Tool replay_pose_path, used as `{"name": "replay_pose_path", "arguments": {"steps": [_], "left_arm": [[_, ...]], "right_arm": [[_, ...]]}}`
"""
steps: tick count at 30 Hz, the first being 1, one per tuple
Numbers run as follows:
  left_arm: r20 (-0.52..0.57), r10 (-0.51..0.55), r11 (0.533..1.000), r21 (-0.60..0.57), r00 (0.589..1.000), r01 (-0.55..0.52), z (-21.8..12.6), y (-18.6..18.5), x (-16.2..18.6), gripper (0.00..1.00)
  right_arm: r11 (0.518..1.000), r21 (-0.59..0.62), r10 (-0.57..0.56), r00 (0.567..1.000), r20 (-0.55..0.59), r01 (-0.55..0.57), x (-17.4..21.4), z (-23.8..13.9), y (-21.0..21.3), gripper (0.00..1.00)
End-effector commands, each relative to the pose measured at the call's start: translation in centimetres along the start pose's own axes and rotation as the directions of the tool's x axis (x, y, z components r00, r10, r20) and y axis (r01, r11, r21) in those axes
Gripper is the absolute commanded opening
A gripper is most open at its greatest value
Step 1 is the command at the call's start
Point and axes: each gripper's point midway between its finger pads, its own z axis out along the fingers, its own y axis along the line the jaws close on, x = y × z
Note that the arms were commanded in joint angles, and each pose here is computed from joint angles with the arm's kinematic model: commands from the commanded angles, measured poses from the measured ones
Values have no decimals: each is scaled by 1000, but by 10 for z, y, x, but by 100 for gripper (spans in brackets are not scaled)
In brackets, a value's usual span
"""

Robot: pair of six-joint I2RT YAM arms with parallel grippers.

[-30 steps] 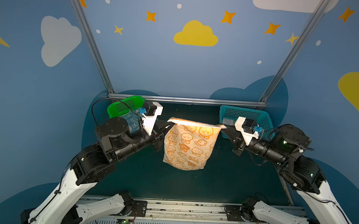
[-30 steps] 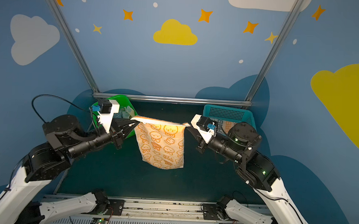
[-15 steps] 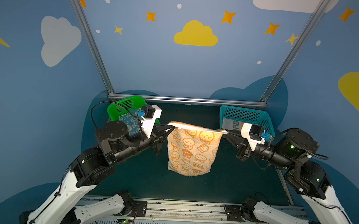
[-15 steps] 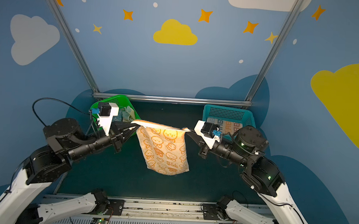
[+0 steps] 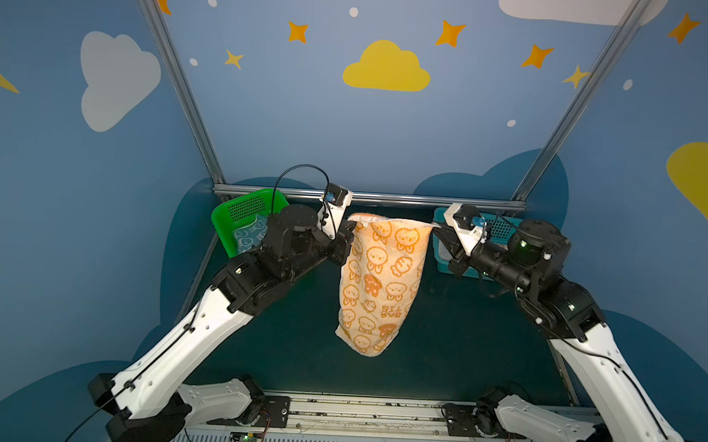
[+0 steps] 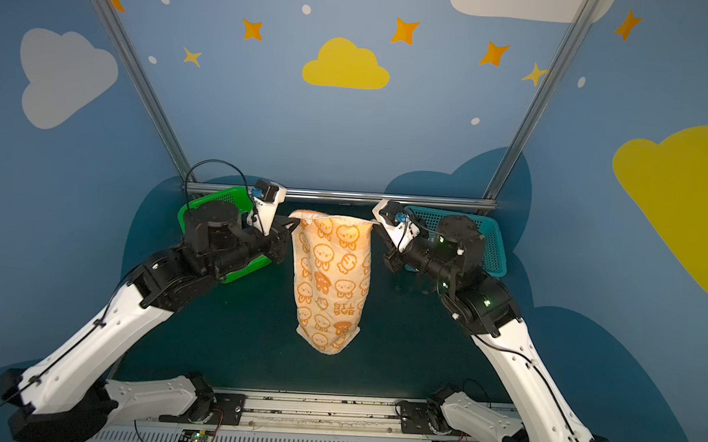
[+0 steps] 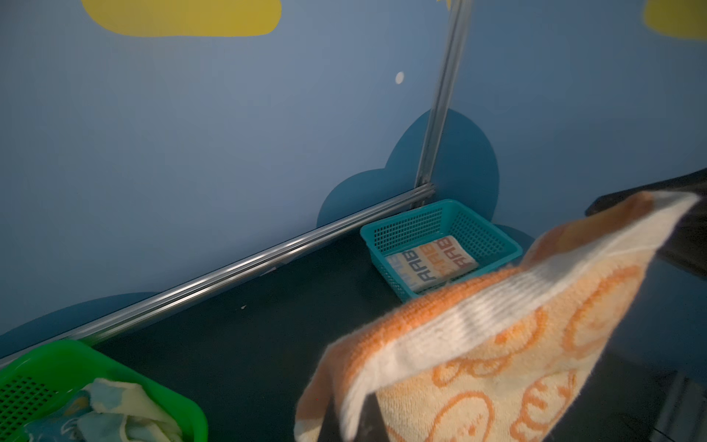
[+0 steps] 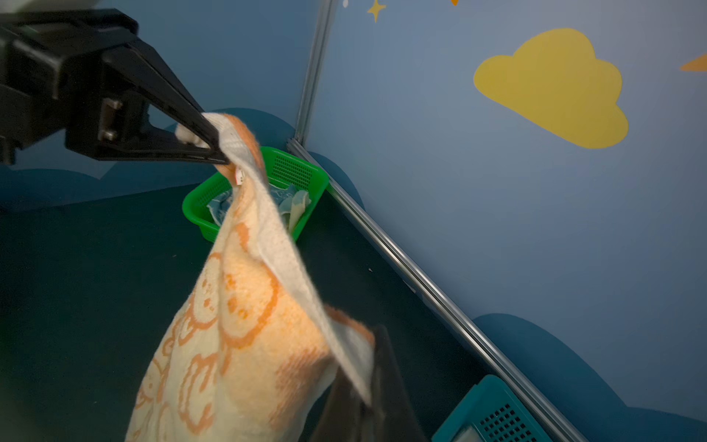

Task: Fold and stack the towels
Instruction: 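Hold the towel up by two corners and shake it out with both grippers, then lay the orange towel flat on the table with both grippers, releasing it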

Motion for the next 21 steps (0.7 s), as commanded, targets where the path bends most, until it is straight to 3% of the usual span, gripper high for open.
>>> {"name": "replay_pose_path", "arguments": {"steps": [1, 8, 14, 21], "left_arm": [[18, -26, 992, -120, 1000, 28, 28, 44, -10, 4], [-101, -102, 961, -267, 990, 71, 112, 113, 30, 4], [-209, -121, 947, -317, 970, 50, 173, 136, 69, 4], [-322, -118, 918, -395, 939, -20, 216, 158, 118, 4]], "right_arm": [[999, 18, 38, 999, 2, -38, 6, 23, -23, 0], [992, 43, 120, 989, -86, -117, 60, 88, -66, 0], [991, 42, 135, 980, -144, -130, 104, 142, -80, 0], [987, 28, 159, 959, -234, -157, 166, 180, -73, 0]]}}
